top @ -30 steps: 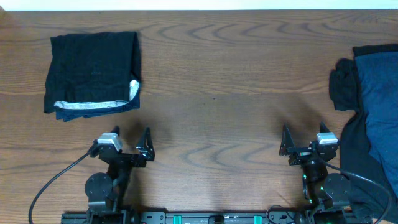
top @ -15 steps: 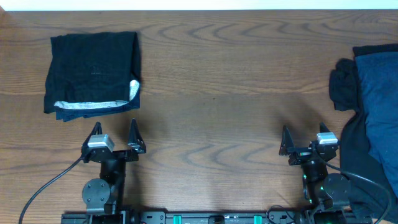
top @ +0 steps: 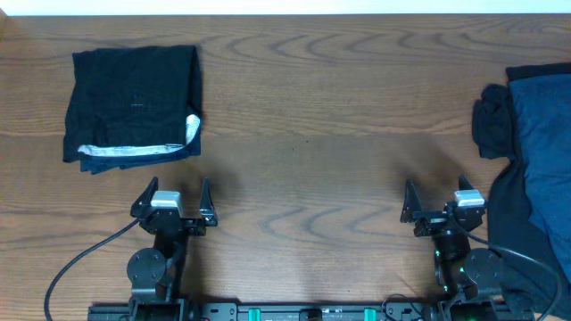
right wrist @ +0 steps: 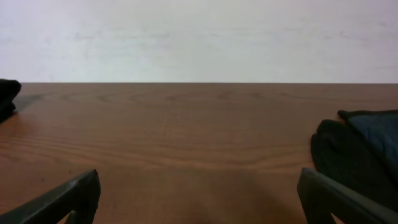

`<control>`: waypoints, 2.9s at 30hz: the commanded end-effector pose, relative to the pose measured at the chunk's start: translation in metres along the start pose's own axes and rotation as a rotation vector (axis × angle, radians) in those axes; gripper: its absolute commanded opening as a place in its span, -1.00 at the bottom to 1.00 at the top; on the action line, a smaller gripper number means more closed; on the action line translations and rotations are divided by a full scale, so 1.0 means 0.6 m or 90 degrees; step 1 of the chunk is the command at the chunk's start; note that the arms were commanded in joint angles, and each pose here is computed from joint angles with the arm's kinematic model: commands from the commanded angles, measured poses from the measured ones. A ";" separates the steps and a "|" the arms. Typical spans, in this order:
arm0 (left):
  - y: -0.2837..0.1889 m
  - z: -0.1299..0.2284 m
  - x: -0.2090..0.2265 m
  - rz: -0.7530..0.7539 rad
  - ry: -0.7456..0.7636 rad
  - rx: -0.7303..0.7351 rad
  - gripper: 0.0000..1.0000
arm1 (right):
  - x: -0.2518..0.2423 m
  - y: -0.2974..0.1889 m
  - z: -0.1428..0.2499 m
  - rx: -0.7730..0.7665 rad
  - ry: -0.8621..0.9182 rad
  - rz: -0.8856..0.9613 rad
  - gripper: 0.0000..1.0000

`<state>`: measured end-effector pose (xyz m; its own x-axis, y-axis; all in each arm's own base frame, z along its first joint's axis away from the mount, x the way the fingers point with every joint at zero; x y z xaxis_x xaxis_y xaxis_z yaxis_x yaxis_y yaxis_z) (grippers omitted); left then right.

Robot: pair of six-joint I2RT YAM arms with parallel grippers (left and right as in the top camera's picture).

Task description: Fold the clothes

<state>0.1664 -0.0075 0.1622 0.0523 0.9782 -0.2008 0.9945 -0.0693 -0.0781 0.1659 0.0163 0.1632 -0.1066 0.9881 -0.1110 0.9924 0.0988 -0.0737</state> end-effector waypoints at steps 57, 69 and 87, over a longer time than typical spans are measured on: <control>-0.001 0.019 0.001 0.005 0.060 0.042 0.96 | 0.001 0.000 0.001 0.000 -0.008 0.000 0.98; -0.001 0.019 0.001 0.005 0.060 0.042 0.96 | 0.001 0.000 0.001 0.000 -0.008 0.000 0.98; -0.001 0.019 0.001 0.005 0.060 0.042 0.96 | 0.001 0.000 0.001 0.000 -0.008 0.000 0.99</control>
<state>0.1658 -0.0068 0.1609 0.0505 0.9923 -0.1135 0.9934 -0.0616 -0.0968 0.1659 0.0163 0.1632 -0.1066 0.9881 -0.1110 0.9923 0.0988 -0.0741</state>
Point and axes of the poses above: each gripper's point midway between its finger pads, its own y axis out along the fingers, its own x axis along the line the jaws close on, z = x × y, the point moved 8 cm from there along -y, back along the fingers, and after that the axes turned 10 degrees about -y, right-handed, at the moved point
